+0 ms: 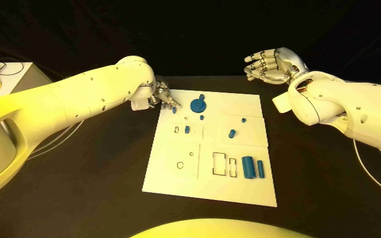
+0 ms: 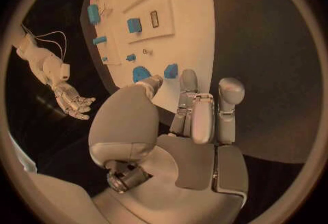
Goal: Assemble the parts on the task board
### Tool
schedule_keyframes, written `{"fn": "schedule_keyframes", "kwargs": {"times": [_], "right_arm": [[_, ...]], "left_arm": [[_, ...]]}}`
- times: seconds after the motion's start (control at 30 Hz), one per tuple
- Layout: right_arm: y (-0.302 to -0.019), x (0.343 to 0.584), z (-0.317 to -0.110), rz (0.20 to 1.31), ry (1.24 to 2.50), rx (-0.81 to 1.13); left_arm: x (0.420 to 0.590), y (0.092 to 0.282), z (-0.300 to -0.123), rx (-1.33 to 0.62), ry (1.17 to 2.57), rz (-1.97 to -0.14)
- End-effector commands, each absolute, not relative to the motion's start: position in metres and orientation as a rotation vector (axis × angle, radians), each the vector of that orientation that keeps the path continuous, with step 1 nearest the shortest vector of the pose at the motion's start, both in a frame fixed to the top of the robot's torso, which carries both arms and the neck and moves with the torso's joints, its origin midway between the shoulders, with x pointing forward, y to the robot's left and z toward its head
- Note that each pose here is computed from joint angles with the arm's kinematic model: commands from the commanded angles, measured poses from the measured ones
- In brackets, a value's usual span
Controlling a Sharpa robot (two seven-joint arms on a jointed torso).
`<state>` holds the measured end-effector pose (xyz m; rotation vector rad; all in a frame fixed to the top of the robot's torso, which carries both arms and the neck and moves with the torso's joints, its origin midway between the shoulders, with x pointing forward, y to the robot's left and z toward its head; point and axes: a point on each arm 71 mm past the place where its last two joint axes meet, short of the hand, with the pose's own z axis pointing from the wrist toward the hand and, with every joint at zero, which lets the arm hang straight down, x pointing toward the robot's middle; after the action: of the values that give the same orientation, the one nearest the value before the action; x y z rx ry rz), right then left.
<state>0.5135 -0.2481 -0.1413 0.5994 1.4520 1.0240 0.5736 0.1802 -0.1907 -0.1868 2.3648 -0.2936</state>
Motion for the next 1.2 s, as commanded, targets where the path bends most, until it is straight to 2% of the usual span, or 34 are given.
{"fn": "schedule_keyframes", "kwargs": {"times": [0.03,0.53,1.2], "right_arm": [[-0.2464,0.5133,-0.1416,1.05,1.455,0.595],[-0.2477,0.5135,-0.1437,1.037,1.472,0.61],[-0.2482,0.5133,-0.1455,1.036,1.473,0.612]], "left_arm": [[0.5715,0.1766,-0.1926,-0.152,2.395,-0.295],[0.571,0.1752,-0.1941,-0.148,2.399,-0.285],[0.5645,0.1748,-0.1925,-0.219,2.392,-0.364]]}}
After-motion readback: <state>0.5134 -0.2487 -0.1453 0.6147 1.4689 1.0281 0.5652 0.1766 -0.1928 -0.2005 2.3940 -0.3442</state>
